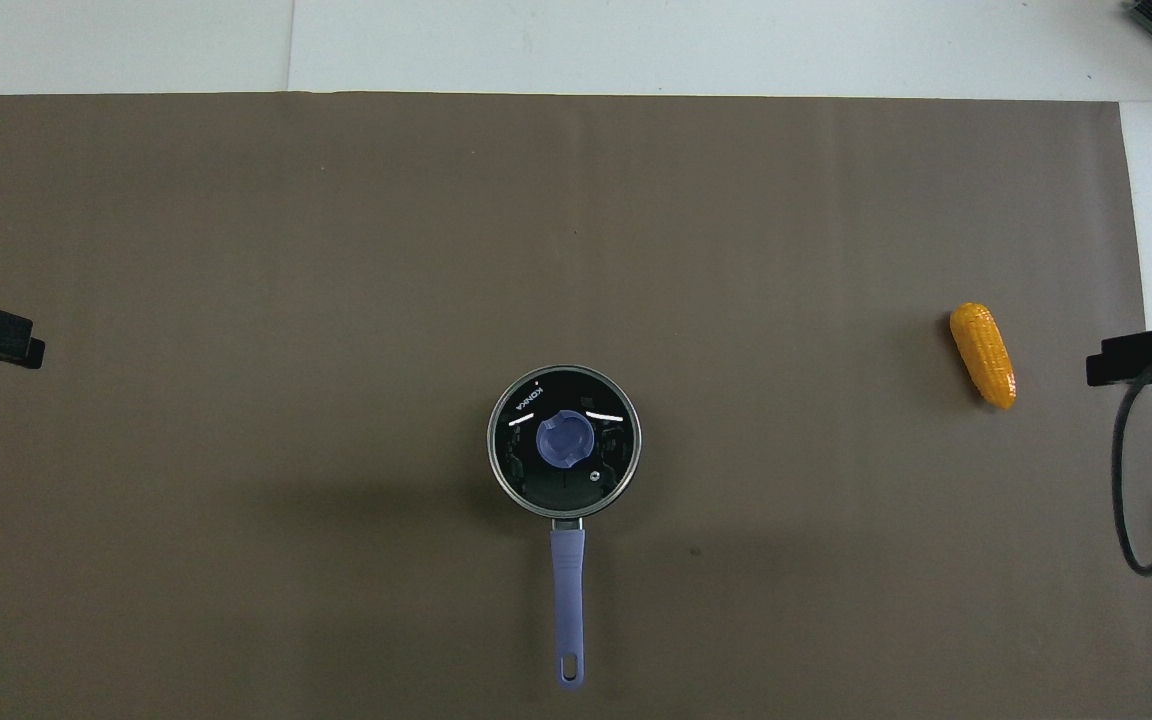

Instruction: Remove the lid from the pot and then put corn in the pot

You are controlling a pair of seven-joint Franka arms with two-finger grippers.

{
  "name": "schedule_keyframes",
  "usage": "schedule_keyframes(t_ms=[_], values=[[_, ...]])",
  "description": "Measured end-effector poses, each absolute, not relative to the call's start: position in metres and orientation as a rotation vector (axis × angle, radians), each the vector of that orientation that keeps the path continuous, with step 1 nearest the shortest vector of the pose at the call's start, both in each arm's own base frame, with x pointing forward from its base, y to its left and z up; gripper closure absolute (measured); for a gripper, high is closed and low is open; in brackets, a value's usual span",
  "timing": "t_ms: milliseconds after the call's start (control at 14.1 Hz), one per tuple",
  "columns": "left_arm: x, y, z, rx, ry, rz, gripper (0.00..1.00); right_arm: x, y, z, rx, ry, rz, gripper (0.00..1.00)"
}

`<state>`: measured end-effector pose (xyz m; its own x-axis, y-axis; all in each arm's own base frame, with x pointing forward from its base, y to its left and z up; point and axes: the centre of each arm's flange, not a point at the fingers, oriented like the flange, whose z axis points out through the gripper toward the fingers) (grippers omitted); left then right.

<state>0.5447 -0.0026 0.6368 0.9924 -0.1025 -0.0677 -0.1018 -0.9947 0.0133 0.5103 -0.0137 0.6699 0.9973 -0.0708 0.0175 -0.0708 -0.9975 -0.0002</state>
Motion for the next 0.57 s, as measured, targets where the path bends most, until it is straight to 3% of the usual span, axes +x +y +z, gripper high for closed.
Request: schedule_keyframes(t_ms=[569], values=[[0.5441, -0.0026, 0.6358, 3.125, -0.160, -0.117, 0.00, 0.5087, -0.0140, 0.6687, 3.140, -0.103, 0.022, 0.00]])
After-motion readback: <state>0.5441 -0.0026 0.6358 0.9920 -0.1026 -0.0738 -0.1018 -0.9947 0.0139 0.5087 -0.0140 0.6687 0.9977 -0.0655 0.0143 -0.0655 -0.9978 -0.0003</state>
